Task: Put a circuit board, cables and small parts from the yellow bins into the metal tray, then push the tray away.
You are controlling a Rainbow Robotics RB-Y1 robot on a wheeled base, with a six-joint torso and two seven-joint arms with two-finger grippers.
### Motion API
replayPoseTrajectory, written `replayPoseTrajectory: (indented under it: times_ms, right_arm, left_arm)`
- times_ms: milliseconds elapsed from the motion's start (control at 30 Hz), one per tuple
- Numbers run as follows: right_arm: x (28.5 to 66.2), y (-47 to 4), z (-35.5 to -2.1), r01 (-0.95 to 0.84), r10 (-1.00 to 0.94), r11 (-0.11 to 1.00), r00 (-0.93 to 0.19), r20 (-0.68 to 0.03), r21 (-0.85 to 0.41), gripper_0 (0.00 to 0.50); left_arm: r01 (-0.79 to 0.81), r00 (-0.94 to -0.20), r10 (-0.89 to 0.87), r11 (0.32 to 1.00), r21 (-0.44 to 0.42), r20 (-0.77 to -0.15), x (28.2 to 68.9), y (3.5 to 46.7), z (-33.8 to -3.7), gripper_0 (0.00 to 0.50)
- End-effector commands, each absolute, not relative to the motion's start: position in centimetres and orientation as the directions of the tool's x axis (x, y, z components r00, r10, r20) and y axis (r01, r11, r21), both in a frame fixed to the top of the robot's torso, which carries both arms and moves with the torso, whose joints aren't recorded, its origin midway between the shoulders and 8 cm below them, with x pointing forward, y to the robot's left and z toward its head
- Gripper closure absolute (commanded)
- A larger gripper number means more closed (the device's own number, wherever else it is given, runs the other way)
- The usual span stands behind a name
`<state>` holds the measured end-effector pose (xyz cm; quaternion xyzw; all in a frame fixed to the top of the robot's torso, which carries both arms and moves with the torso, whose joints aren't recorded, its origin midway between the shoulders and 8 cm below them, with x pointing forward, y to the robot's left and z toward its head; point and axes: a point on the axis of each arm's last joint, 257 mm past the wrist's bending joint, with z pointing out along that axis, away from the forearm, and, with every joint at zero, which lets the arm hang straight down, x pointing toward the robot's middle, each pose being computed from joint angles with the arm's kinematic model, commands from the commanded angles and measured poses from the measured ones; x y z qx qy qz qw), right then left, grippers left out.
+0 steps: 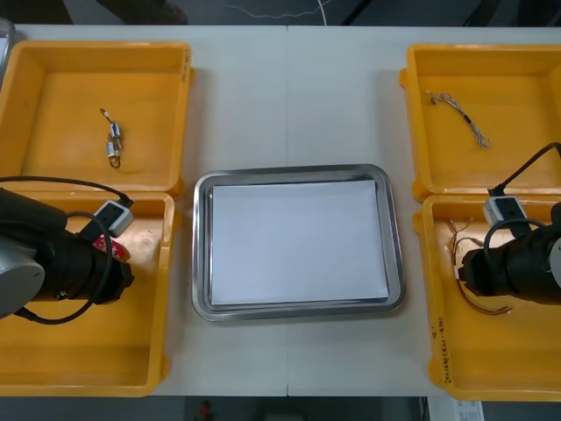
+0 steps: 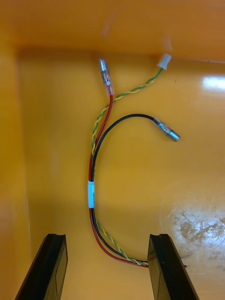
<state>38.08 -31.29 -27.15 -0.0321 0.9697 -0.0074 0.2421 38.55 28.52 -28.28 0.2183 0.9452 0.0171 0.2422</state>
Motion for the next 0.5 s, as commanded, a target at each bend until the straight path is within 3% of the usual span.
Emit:
replayPoseTrajectory:
  times_ms: [33, 500]
  right_arm:
    - [37.9, -30.9, -28.7, -0.032, -0.031, 0.999, -0.884, -0.467, -0.006, 0.0]
    - [39.4, -30.5, -30.7, -0.022, -0.006, 0.999, -0.871, -0.491, 0.027, 0.0]
  left_arm:
    - [0.389, -0.8, 0.398, 0.914, 0.119, -0.448, 38.0, 28.2, -29.9, 0.0]
    - [0.393, -0.8, 0.401, 0.912, 0.115, -0.446, 37.8, 28.0, -30.5, 0.0]
